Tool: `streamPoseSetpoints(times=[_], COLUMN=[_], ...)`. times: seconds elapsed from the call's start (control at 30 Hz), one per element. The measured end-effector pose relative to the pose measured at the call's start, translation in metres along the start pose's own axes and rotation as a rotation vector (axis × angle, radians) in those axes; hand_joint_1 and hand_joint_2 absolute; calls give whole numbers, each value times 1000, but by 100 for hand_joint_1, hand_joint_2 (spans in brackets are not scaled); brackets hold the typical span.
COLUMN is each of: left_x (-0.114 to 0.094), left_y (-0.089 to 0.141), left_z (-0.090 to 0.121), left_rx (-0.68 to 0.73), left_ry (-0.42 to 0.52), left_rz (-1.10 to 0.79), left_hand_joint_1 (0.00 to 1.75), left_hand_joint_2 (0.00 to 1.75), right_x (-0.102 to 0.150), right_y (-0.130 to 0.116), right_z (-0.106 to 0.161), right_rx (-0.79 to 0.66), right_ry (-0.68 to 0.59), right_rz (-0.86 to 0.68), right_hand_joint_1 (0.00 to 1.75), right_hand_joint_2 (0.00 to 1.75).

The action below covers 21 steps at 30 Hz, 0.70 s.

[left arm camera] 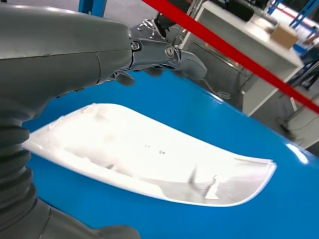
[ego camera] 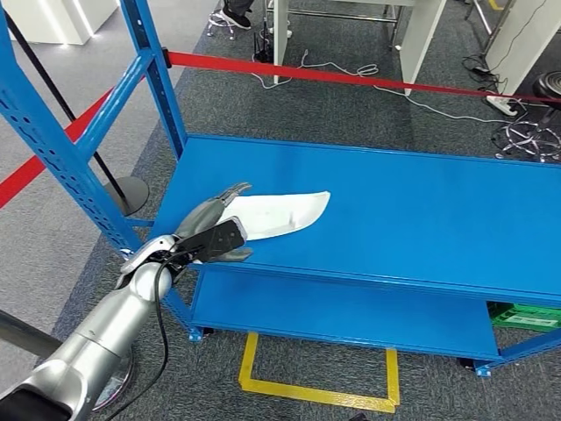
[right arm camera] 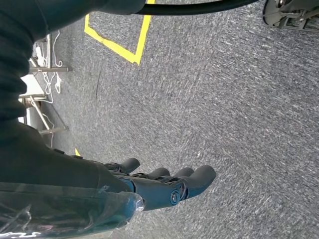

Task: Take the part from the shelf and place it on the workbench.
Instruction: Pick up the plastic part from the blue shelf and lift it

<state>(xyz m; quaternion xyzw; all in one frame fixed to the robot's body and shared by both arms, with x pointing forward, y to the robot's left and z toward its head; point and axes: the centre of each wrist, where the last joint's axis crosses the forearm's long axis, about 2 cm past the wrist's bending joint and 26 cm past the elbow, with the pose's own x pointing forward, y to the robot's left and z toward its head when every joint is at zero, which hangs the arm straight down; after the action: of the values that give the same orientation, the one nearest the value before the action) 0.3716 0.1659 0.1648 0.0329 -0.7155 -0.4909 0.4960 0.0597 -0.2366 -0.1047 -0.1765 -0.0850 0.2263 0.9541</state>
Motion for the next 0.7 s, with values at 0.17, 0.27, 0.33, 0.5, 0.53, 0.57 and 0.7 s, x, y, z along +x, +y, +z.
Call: streamPoseSetpoints(times=[0.17,0.27,0.33,0.5,0.53,0.57,0.7], left_x=[-8,-10,-11,-14,-15,-16,-19], left_y=[3,4,4,7,8,9,9], left_z=[-2,-2,-3,-10,-11,-13,-21], left_rx=[-30,-47,-73,-168,-183,-195,-233], left_ry=[28,36,39,58,65,72,120], left_rz=[-25,-33,-37,-56,-67,-78,-120], left_hand_joint_1=[0,0,0,0,0,0,0], left_hand_joint_2=[175,175,175,175,175,175,175], right_x=[0,0,0,0,1,1,5], right_y=[-1,-1,-1,-2,-3,-4,-7], right_z=[0,0,0,-1,-1,-2,-3], right_rx=[-1,-2,-3,-5,-3,0,10], right_ry=[0,0,-1,-2,-2,-1,-1], right_rz=[1,1,4,20,21,21,21], right_hand_joint_1=[0,0,0,0,0,0,0], right_hand_joint_2=[175,175,175,175,175,175,175])
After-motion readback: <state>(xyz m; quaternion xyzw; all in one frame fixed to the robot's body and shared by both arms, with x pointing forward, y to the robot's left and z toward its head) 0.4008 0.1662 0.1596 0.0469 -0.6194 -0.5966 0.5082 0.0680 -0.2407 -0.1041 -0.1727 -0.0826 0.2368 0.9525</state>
